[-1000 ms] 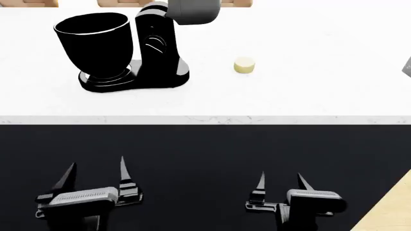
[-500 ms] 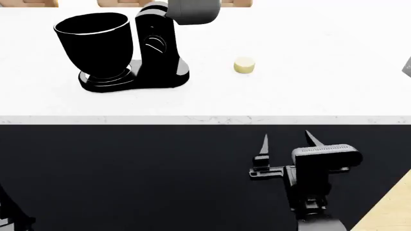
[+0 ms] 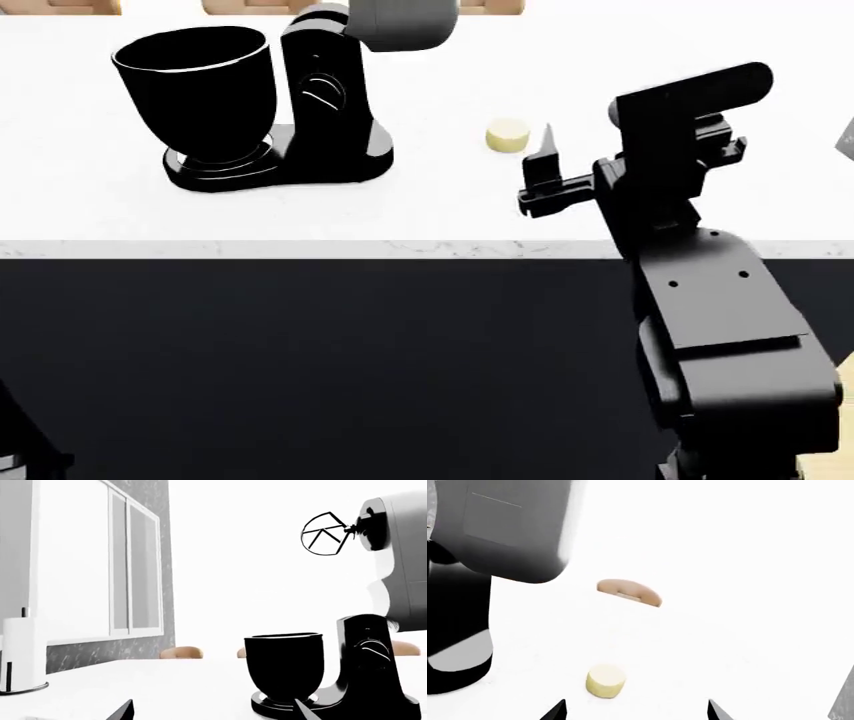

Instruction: Place the cheese in the stand mixer bowl.

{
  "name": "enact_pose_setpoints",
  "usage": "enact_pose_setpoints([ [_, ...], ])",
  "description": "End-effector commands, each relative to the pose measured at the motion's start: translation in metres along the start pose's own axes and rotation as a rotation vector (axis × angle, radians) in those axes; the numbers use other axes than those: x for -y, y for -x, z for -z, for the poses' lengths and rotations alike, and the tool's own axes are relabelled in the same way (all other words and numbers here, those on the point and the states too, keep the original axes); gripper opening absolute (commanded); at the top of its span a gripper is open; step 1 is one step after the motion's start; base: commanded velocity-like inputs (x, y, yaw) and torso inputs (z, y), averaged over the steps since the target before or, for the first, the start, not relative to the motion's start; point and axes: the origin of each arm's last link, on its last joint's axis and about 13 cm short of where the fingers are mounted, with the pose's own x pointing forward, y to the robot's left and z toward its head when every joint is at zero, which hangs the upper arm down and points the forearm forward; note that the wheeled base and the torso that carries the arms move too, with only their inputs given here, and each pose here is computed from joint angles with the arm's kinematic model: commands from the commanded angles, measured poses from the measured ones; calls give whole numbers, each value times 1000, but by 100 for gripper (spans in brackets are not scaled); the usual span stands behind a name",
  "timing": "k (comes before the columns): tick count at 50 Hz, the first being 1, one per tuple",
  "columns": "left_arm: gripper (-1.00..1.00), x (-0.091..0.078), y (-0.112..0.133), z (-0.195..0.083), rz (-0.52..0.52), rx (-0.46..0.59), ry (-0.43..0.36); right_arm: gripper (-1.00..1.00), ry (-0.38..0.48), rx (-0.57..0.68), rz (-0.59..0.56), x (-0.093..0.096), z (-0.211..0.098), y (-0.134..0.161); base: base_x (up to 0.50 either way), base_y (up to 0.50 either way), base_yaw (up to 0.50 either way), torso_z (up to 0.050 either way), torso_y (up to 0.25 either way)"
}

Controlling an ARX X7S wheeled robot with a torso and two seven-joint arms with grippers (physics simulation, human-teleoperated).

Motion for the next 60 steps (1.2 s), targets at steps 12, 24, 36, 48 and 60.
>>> enact_pose_setpoints([
  [12,100,-1,0,3,-5,-8,-9,100,14,-58,-38,3,-6,-37,0,183,0,0,0],
  [24,100,1,-1,6,3,-17,-1,100,-4,-61,-15,6,-5,-39,0,333,0,0,0],
  [36,100,0,-1,6,-2,-18,-1,100,-34,-85,-33,5,-2,-42,458,0,0,0,0],
  [48,100,1,-1,8,0,-24,3,100,-94,-183,-26,-1,36,-47,83,0,0,0,0],
  [60,100,1,-2,10,-1,-29,3,100,-105,-201,1,2,45,-53,0,0,0,0,0],
])
